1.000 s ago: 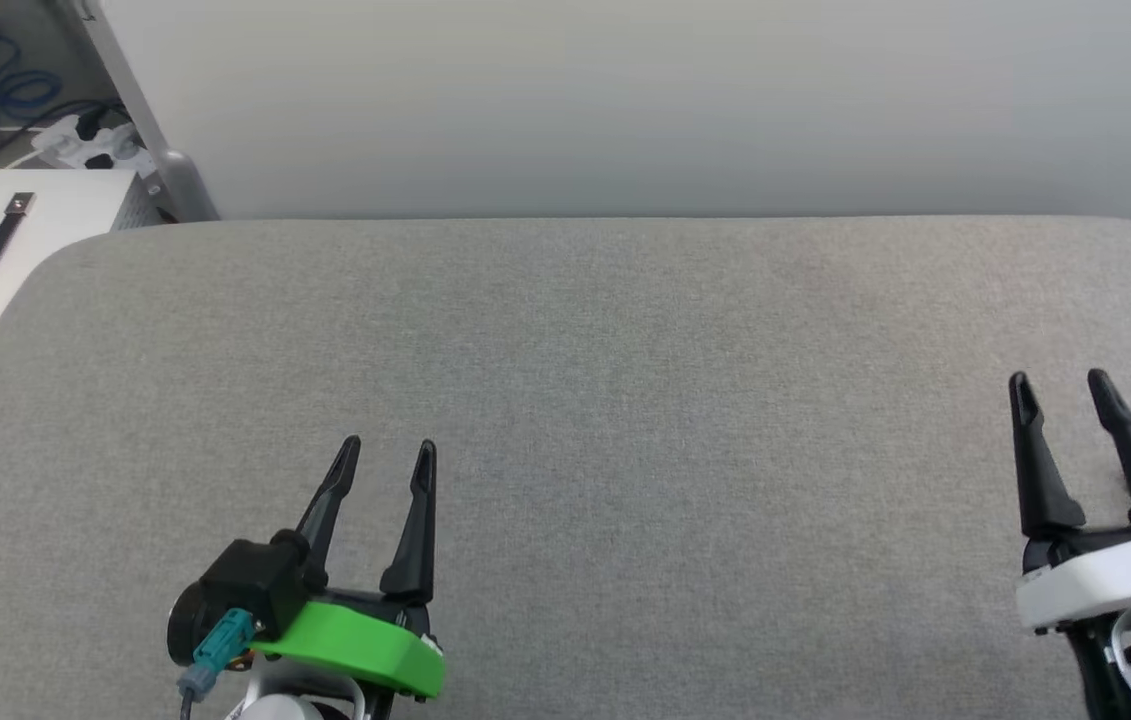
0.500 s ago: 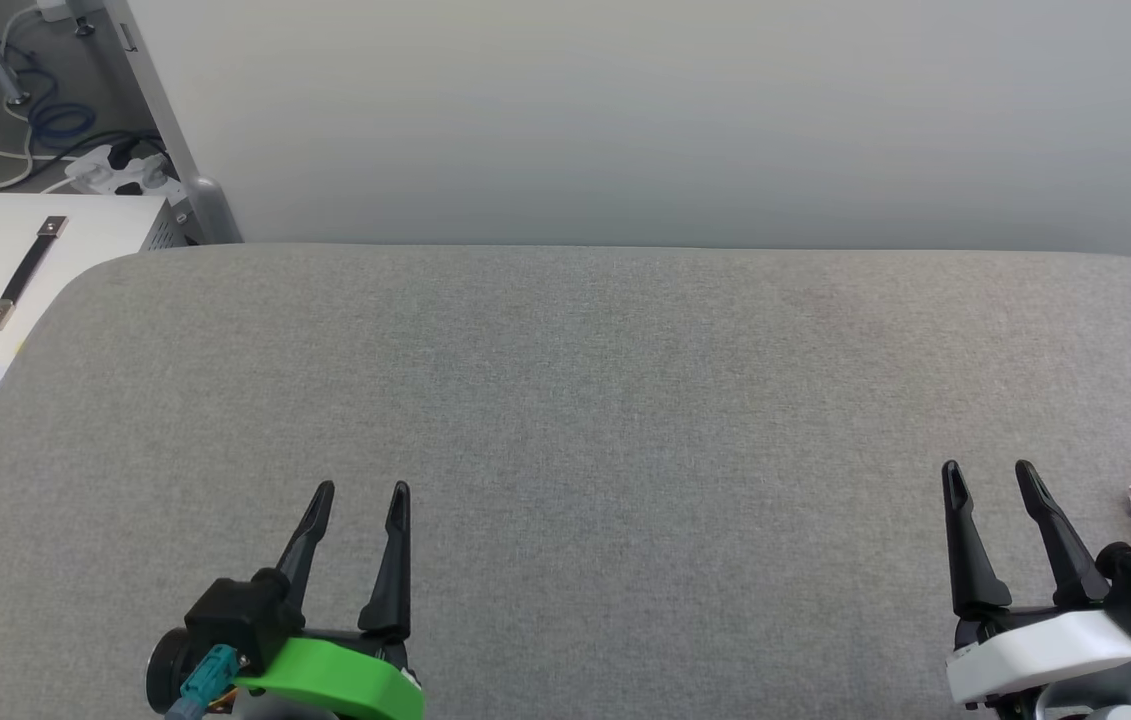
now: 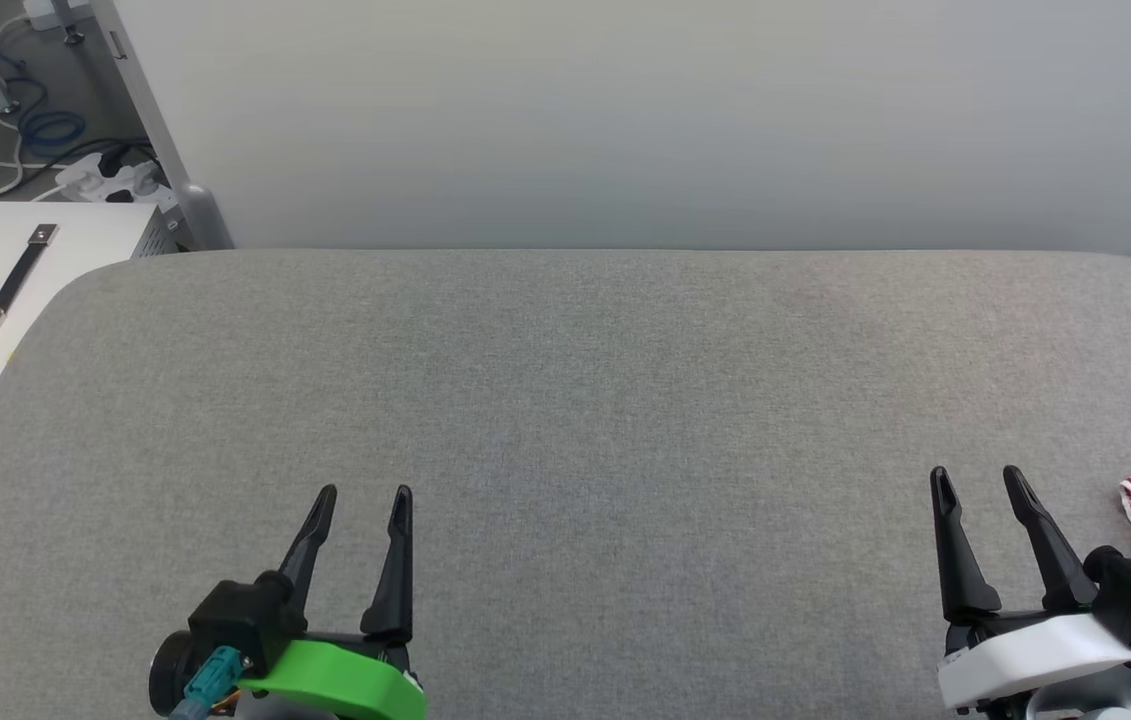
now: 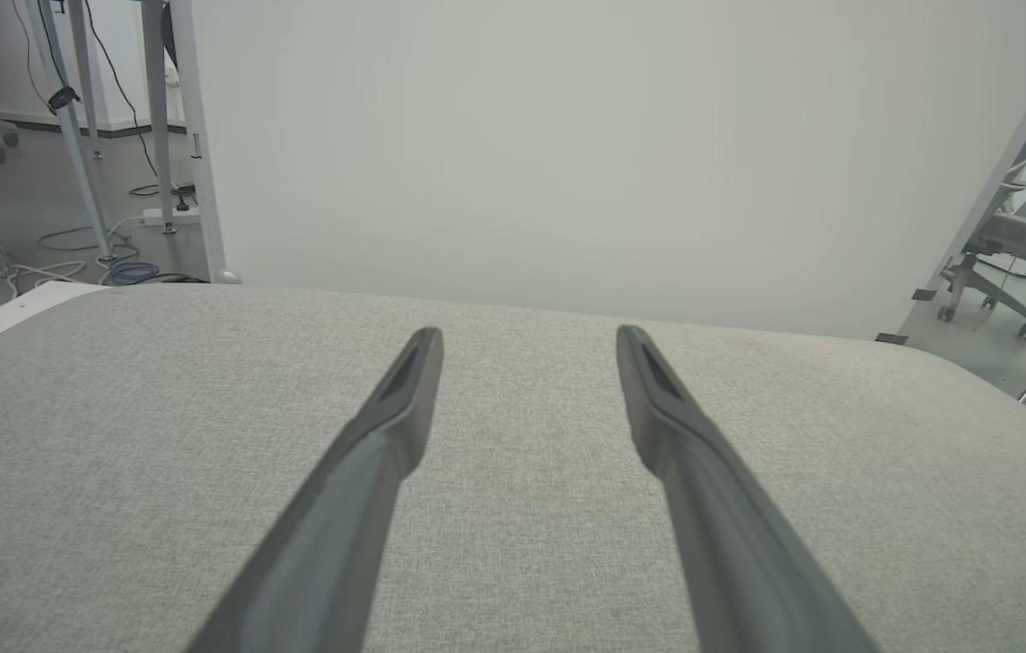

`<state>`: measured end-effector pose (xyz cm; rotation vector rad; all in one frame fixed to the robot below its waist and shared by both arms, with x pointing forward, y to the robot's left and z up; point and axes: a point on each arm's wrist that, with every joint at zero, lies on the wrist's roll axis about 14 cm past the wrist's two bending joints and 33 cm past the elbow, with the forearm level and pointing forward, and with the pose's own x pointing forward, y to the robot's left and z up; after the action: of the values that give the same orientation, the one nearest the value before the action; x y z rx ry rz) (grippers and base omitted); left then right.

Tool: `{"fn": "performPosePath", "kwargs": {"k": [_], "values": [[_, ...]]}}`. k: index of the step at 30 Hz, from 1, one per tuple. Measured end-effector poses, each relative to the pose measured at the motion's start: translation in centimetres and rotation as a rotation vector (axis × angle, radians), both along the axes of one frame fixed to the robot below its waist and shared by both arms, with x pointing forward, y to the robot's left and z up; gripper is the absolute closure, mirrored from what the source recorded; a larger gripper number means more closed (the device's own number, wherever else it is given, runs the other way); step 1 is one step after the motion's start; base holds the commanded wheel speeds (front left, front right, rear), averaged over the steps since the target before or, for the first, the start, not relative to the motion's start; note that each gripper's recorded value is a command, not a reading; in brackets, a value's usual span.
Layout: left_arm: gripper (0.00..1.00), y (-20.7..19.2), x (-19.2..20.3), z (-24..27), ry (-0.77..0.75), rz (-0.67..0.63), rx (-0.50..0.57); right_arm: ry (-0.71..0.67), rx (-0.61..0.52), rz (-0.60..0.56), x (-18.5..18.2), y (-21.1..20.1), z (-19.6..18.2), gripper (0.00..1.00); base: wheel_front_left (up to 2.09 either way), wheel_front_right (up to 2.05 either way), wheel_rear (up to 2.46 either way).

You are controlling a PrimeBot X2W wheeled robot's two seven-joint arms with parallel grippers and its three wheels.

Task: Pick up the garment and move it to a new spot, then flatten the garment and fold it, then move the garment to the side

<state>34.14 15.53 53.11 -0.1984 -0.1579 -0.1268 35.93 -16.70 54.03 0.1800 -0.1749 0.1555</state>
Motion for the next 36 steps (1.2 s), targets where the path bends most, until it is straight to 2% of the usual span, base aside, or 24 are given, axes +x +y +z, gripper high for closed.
{"fn": "performPosePath", "kwargs": {"k": [9, 10, 36], "values": [[0.00, -0.19, 0.12, -0.21, 0.007, -0.006, 0.001, 0.002, -0.001, -0.001, 0.06, -0.02, -0.08, 0.00, 0.00, 0.00, 0.00], [1.00, -0.23, 0.14, -0.24, 0.008, -0.007, 0.002, 0.004, -0.001, -0.001, 0.06, -0.01, -0.11, 1.00, 0.00, 0.00, 0.00], [1.00, -0.03, 0.48, -0.84, 0.051, 0.002, 0.041, 0.042, -0.042, 0.000, 0.14, 0.08, -0.71, 1.00, 0.00, 0.00, 0.00]]}}
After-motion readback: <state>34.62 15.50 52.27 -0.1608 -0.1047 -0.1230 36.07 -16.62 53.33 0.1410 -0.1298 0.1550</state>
